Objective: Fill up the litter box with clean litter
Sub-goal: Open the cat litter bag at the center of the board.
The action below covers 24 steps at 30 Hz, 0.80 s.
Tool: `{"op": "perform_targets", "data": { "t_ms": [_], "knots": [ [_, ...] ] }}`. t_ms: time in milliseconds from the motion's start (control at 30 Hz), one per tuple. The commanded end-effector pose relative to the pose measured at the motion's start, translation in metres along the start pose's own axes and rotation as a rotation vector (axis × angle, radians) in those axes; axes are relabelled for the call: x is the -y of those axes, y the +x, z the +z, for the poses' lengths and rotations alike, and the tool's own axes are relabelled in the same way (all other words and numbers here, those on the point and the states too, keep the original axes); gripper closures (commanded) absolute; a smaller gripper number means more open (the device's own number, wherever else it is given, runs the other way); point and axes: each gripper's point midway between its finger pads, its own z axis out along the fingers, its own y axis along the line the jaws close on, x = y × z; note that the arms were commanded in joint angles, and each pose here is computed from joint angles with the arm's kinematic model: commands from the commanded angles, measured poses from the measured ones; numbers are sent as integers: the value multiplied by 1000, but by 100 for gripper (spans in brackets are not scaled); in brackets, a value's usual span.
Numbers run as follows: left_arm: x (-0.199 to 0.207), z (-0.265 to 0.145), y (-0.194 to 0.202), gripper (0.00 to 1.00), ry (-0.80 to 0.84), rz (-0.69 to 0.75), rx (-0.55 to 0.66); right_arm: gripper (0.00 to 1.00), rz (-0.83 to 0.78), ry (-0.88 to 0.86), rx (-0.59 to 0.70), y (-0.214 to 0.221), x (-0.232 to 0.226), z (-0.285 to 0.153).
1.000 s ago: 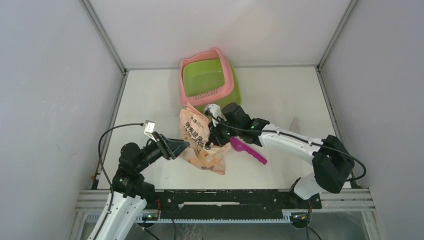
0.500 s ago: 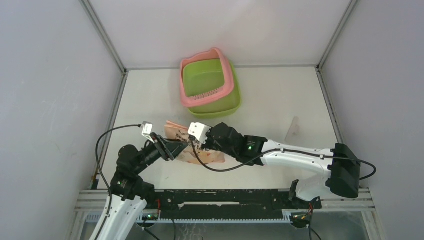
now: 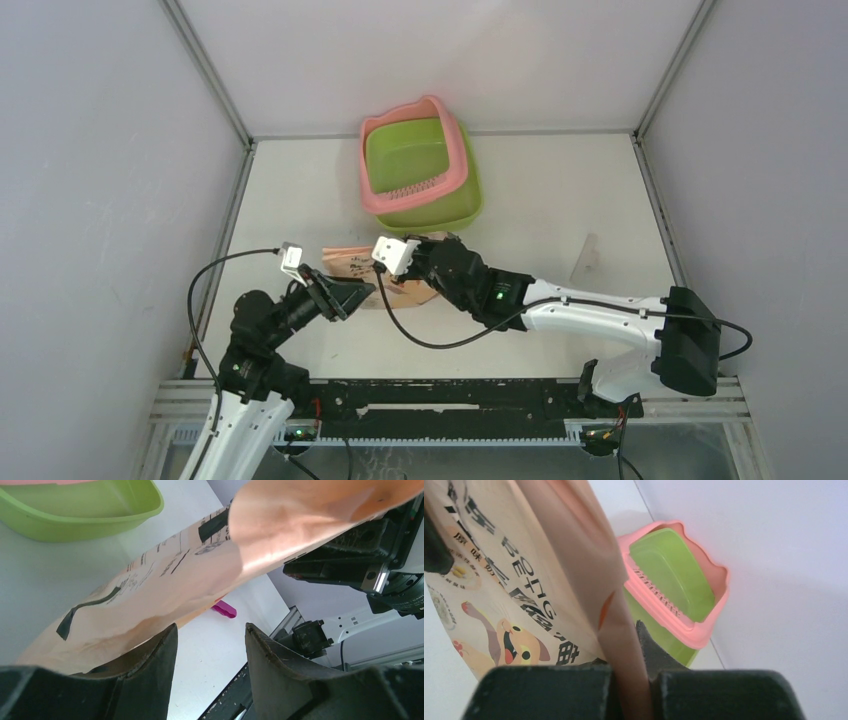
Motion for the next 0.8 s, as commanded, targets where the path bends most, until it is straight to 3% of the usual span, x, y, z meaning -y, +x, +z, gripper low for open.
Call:
{"op": "perform_targets", "data": {
  "t_ms": [0, 200, 367, 433, 567, 767],
  "knots": [
    [21, -4, -26, 43, 37, 47, 68, 100, 121, 238, 239, -68, 76, -11],
    [21, -3, -27, 44, 34, 46, 65, 100, 111, 272, 235, -67, 86, -2],
    [16, -3, -26, 44, 13, 48, 65, 100, 183, 225, 147, -40, 59, 4],
    [9, -3, -23, 42, -17, 51, 63, 100, 242, 164, 100, -24, 37, 3],
    [-2, -1, -15, 29, -45, 38, 45, 100, 348, -35, 24, -4, -16, -20],
    [-1, 7, -7, 24, -14, 28, -8, 98, 446, -353, 31, -9, -58, -61]
  ]
}}
